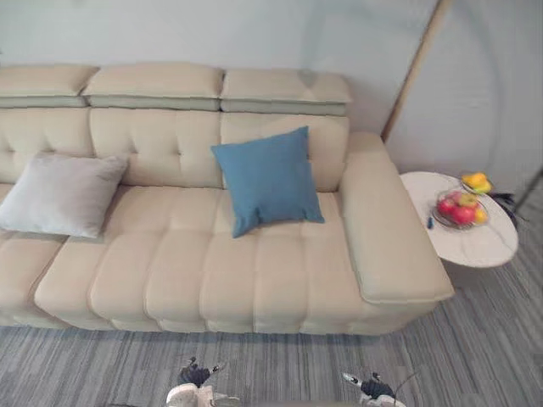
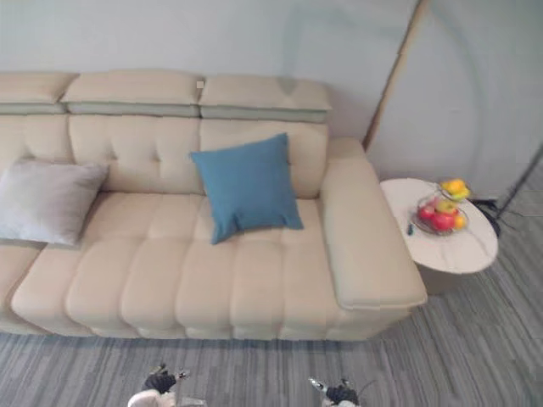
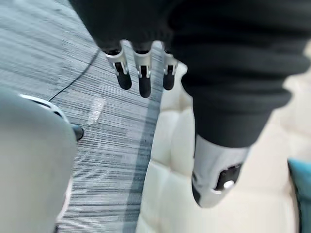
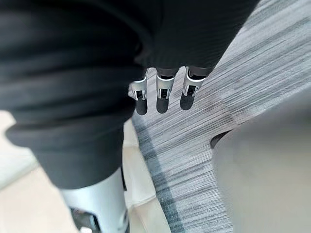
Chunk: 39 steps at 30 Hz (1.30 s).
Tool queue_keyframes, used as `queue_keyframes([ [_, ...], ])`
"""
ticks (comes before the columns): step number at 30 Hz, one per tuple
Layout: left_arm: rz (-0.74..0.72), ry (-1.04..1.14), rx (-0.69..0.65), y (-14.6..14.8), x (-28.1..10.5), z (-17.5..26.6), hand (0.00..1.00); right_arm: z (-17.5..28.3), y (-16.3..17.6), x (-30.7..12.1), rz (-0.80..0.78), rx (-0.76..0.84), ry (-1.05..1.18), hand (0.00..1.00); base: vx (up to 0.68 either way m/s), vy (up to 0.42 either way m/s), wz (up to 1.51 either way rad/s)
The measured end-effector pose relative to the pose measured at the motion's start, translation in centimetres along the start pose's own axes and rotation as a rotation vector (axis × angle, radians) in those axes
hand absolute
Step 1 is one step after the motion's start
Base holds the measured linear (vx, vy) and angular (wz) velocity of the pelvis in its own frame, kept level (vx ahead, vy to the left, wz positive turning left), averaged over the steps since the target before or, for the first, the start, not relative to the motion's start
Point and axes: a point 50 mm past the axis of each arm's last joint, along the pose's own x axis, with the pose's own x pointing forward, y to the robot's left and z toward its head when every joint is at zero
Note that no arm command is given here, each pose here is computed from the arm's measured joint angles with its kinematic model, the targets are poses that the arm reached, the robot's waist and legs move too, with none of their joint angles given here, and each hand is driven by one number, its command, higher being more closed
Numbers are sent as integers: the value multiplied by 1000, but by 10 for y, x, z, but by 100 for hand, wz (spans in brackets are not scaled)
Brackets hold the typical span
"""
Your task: Pick up cushions and gather them together orderly.
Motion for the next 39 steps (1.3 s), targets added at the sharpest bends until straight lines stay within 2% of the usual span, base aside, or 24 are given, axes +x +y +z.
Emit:
queue_keyframes([
  [3,16,1,-35,3,0,0,0,4,6,0,24,-34,-17,0,-192,28,-181],
  [9,23,-8,-22,8,1,2,0,15,13,0,42,-62,-59,0,4,-35,-185],
  [11,8,-11,-27,1,1,4,0,16,12,1,39,-90,-65,0,134,-139,-126],
  [14,-40,-13,-39,-17,0,8,0,21,4,2,8,-51,-75,0,176,-213,-104],
  [19,-35,-59,-77,-17,1,19,0,25,9,3,19,-63,-79,0,110,-148,-104],
  [23,15,-41,-173,-6,-1,9,0,27,15,5,32,-80,-70,0,176,84,-189],
  [25,49,-19,-278,-3,-3,1,0,29,19,5,49,-118,-80,0,218,226,-218],
  [28,72,0,-313,4,-4,-5,0,23,26,3,73,-140,-70,0,327,283,-216],
  [33,83,4,-276,12,-3,-5,0,12,36,-1,100,-123,-46,0,249,235,-150],
  [39,-15,10,-134,-11,-1,1,0,22,41,0,108,-106,-68,0,130,56,-127],
])
